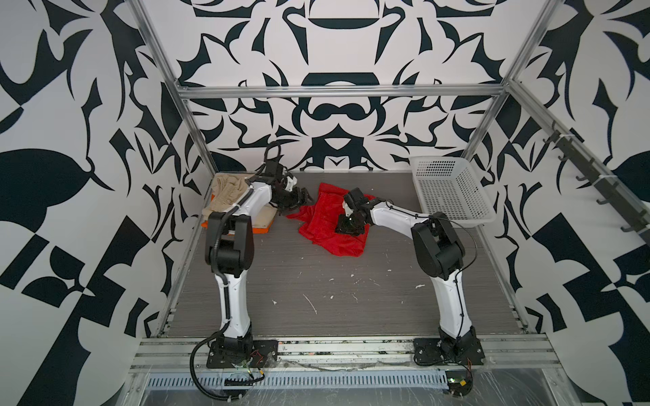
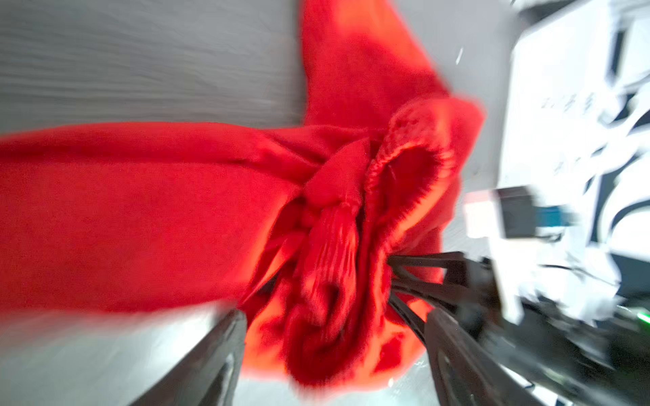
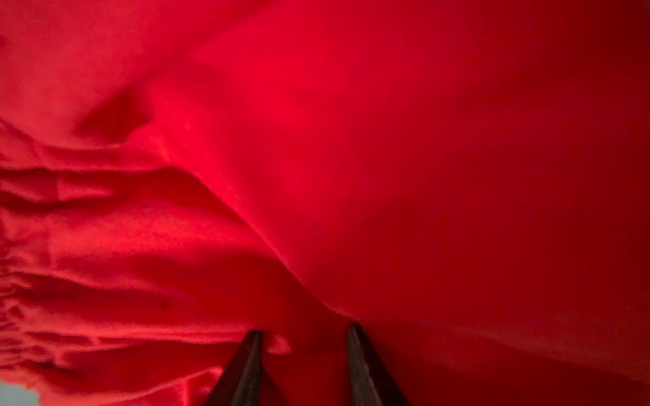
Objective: Fold and stack the shorts
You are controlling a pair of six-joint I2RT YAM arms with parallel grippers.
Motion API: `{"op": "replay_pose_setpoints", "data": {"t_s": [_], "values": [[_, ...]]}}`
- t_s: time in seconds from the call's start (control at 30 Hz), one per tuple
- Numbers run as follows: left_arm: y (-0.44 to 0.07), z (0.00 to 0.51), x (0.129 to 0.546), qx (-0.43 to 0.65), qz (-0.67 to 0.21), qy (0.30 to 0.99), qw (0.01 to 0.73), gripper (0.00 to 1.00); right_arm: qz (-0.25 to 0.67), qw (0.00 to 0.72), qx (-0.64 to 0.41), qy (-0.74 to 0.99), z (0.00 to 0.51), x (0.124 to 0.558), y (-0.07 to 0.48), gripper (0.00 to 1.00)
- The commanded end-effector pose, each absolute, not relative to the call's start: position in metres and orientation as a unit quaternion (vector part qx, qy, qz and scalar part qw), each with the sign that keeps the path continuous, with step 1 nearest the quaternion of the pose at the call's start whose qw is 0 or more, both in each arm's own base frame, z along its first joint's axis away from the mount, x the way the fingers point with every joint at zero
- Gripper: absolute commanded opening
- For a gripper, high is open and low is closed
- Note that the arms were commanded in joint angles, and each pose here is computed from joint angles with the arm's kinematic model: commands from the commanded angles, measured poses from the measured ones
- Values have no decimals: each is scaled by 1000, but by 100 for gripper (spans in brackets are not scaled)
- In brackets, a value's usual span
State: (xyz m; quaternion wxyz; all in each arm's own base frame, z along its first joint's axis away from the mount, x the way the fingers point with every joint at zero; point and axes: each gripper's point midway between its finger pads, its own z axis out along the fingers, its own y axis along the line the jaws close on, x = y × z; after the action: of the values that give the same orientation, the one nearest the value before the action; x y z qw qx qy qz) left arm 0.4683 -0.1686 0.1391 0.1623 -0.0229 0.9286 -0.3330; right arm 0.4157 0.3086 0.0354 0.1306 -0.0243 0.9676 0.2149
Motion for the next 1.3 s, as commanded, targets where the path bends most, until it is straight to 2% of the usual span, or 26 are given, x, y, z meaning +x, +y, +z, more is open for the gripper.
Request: {"op": "replay_pose_setpoints", "data": {"t_s": [0.0, 0.2, 0.57, 0.77, 0.8, 0.9, 0.97, 1.0, 1.03, 1.1, 1.13, 1.27], "values": [[-152, 133, 459, -60, -324, 930, 161, 88, 226, 151, -50, 961, 64, 413, 315, 40], [-172, 85, 439, -80, -355, 926, 104, 91, 241, 153, -56, 957, 68, 414, 321, 40], [-233, 43, 433, -58, -393, 916, 54, 93, 264, 143, -52, 952, 62, 415, 330, 38], [-272, 37, 428, -39, -424, 904, 42, 87, 266, 131, -47, 954, 48, 414, 332, 34], [-278, 36, 427, -37, -428, 902, 42, 85, 267, 128, -46, 954, 45, 413, 333, 33], [-288, 34, 426, -39, -437, 898, 41, 69, 270, 125, -44, 954, 41, 413, 334, 33], [-292, 34, 426, -41, -443, 895, 43, 55, 273, 132, -44, 952, 44, 414, 334, 32], [-291, 36, 426, -41, -445, 894, 45, 41, 274, 137, -44, 951, 48, 415, 334, 32], [-291, 40, 427, -39, -445, 893, 50, 23, 276, 142, -44, 950, 53, 416, 334, 32], [-290, 54, 429, -26, -441, 894, 66, 4, 277, 156, -47, 947, 65, 417, 333, 34], [-287, 62, 429, -17, -432, 898, 76, 0, 279, 168, -49, 944, 76, 417, 331, 37], [-268, 98, 437, 35, -379, 917, 118, 0, 286, 224, -52, 930, 126, 419, 316, 56]]}}
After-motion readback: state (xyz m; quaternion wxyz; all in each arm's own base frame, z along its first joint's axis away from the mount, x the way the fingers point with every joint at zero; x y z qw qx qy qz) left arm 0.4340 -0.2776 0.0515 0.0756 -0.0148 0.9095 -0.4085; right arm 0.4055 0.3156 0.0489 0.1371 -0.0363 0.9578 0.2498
